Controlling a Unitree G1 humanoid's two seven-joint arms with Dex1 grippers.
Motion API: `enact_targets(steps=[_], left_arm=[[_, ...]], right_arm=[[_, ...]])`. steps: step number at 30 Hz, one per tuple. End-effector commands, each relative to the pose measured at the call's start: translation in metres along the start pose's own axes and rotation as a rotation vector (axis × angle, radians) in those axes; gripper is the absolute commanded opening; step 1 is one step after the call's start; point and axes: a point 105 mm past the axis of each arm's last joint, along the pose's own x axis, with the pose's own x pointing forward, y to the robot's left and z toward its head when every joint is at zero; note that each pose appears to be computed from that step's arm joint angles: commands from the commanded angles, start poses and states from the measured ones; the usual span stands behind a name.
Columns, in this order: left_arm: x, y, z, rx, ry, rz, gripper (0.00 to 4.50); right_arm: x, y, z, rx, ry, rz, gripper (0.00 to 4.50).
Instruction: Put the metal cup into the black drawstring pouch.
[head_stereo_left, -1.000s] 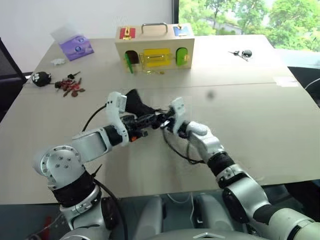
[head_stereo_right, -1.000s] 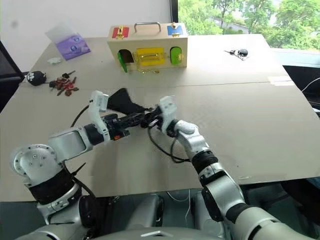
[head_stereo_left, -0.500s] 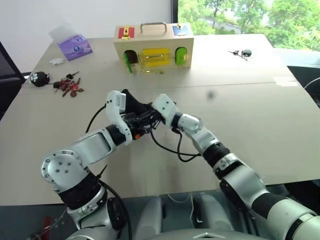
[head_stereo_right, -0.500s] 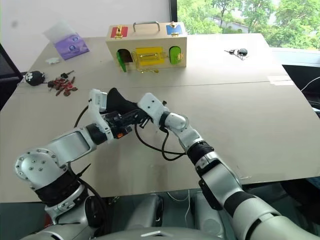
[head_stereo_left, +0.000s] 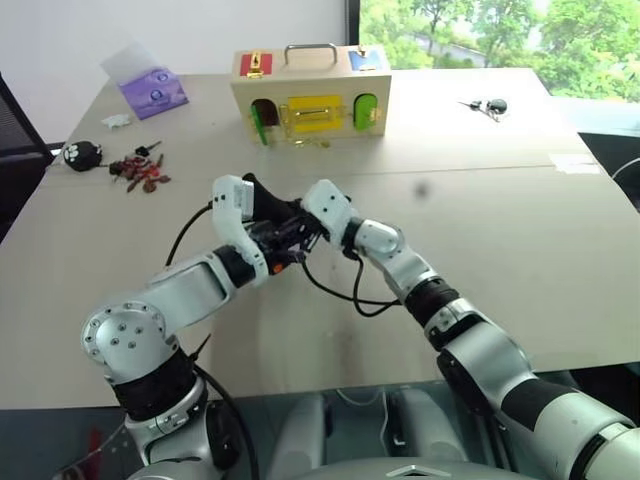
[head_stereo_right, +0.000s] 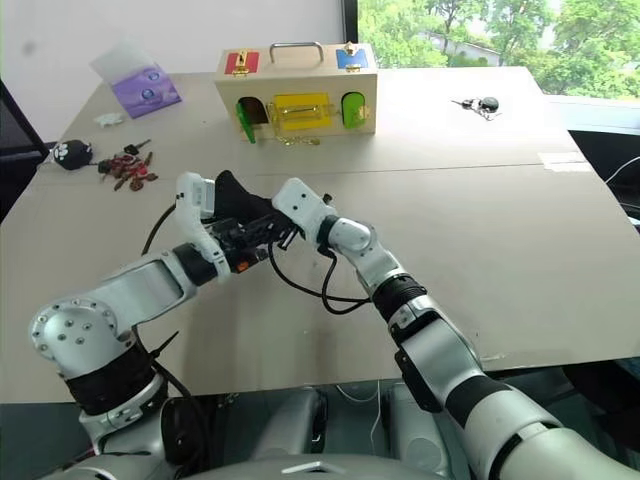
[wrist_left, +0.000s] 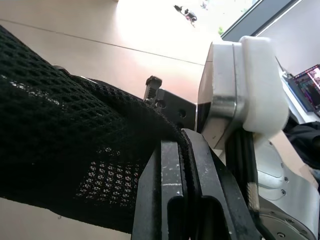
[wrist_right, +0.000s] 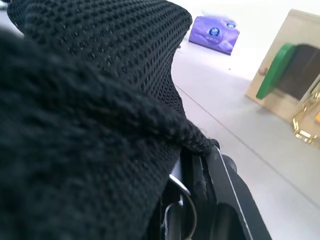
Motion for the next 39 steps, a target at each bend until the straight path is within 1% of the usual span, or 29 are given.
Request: enact_targets(steps=[1, 3, 5, 6, 8, 12, 14, 16, 18, 22, 25, 27, 30, 32, 34, 37, 39], left_arm=[[-0.001, -0.071, -0.003, 0.068, 0.021, -0.379, 0.00], [-0.003, -0.066, -0.003, 0.059, 0.019, -0.367, 0.00], [-0.004, -0.055, -0.002, 0.027, 0.009, -0.333, 0.00], [-0.005, -0.048, -0.001, 0.022, 0.006, -0.312, 0.00], [-0.007, -0.036, 0.003, 0.007, -0.005, -0.280, 0.00], [-0.014, -0.010, 0.010, -0.020, -0.069, -0.223, 0.00], [-0.021, 0.006, 0.013, 0.056, -0.134, -0.192, 0.00], [-0.025, 0.017, 0.008, 0.098, -0.118, -0.187, 0.00], [-0.027, 0.024, 0.006, 0.104, -0.099, -0.199, 0.00], [-0.035, 0.035, 0.010, 0.065, -0.107, -0.238, 0.00], [-0.042, 0.044, 0.014, 0.083, -0.108, -0.237, 0.00], [-0.048, 0.048, 0.020, 0.089, -0.110, -0.252, 0.00], [-0.055, 0.046, 0.023, 0.120, -0.082, -0.297, 0.00], [-0.062, 0.044, 0.027, 0.139, -0.069, -0.325, 0.00], [-0.069, 0.042, 0.031, 0.158, -0.058, -0.341, 0.00], [-0.076, 0.040, 0.038, 0.169, -0.058, -0.351, 0.00], [-0.078, 0.039, 0.040, 0.175, -0.056, -0.352, 0.00]], right_arm=[[0.009, 0.013, -0.006, -0.063, 0.084, 0.047, 0.04], [0.006, 0.011, -0.008, -0.018, 0.097, 0.060, 0.04], [0.001, 0.008, -0.008, 0.044, 0.106, 0.084, 0.04], [-0.003, 0.004, -0.008, 0.041, 0.109, 0.085, 0.74], [-0.011, -0.002, -0.008, 0.032, 0.115, 0.088, 1.55], [-0.025, -0.010, 0.001, 0.038, 0.098, 0.096, 3.52], [-0.037, -0.010, 0.005, 0.084, 0.110, 0.126, 4.47], [-0.047, -0.008, 0.011, 0.132, 0.105, 0.162, 4.47], [-0.056, -0.005, 0.019, 0.122, 0.095, 0.184, 4.47], [-0.071, 0.001, 0.038, 0.167, 0.047, 0.210, 4.47], [-0.081, -0.007, 0.048, 0.206, 0.026, 0.166, 4.47], [-0.090, -0.008, 0.052, 0.200, 0.016, 0.177, 4.47], [-0.094, -0.015, 0.041, 0.080, 0.068, 0.142, 4.47], [-0.090, -0.017, 0.021, -0.084, 0.130, 0.125, 4.47], [-0.083, -0.014, 0.005, -0.190, 0.153, 0.134, 4.47], [-0.067, -0.001, -0.010, -0.265, 0.135, 0.166, 4.47], [-0.055, 0.010, -0.013, -0.247, 0.089, 0.176, 4.47]])
